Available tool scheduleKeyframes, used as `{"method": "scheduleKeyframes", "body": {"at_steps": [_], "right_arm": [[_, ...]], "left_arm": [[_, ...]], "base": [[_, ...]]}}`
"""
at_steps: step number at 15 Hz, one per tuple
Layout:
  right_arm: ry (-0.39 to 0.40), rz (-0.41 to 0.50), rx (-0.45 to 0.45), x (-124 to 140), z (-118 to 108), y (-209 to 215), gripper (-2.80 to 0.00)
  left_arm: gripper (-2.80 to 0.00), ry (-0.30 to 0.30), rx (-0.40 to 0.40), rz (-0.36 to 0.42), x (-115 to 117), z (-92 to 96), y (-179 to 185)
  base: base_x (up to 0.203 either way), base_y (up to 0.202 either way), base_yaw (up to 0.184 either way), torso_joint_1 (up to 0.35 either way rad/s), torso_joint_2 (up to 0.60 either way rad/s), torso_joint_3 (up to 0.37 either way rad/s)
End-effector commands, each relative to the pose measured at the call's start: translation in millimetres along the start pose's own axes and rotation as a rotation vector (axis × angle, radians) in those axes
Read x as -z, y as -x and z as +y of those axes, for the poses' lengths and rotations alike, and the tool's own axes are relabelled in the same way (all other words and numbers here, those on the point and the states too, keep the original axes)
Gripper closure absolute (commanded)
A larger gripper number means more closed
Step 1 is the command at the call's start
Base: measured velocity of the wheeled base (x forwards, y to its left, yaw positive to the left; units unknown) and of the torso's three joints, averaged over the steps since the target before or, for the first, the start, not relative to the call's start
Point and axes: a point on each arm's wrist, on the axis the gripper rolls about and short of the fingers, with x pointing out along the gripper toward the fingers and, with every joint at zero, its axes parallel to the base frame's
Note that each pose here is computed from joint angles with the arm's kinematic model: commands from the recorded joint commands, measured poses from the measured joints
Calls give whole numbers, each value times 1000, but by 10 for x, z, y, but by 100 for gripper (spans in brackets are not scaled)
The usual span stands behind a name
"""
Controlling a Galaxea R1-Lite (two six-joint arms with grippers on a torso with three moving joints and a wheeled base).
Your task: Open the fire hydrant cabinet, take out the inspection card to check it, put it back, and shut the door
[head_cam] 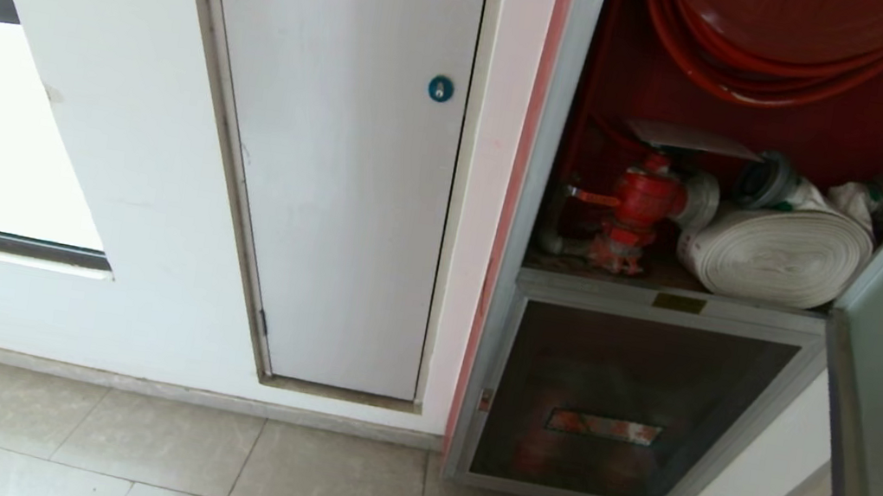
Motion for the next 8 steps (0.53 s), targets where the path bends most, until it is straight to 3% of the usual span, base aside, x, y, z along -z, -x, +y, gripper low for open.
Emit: {"method": "scheduleKeyframes", "body": {"at_steps": [1,8], "right_arm": [[-20,-3,-98,-10,77,51,0],[-75,58,-434,29,339,156,0]], "left_arm": [[0,0,0,1,0,0,-1],[0,0,0,1,0,0,-1]], "base": [[0,0,0,0,0,0],[0,0,0,0,0,0]]}}
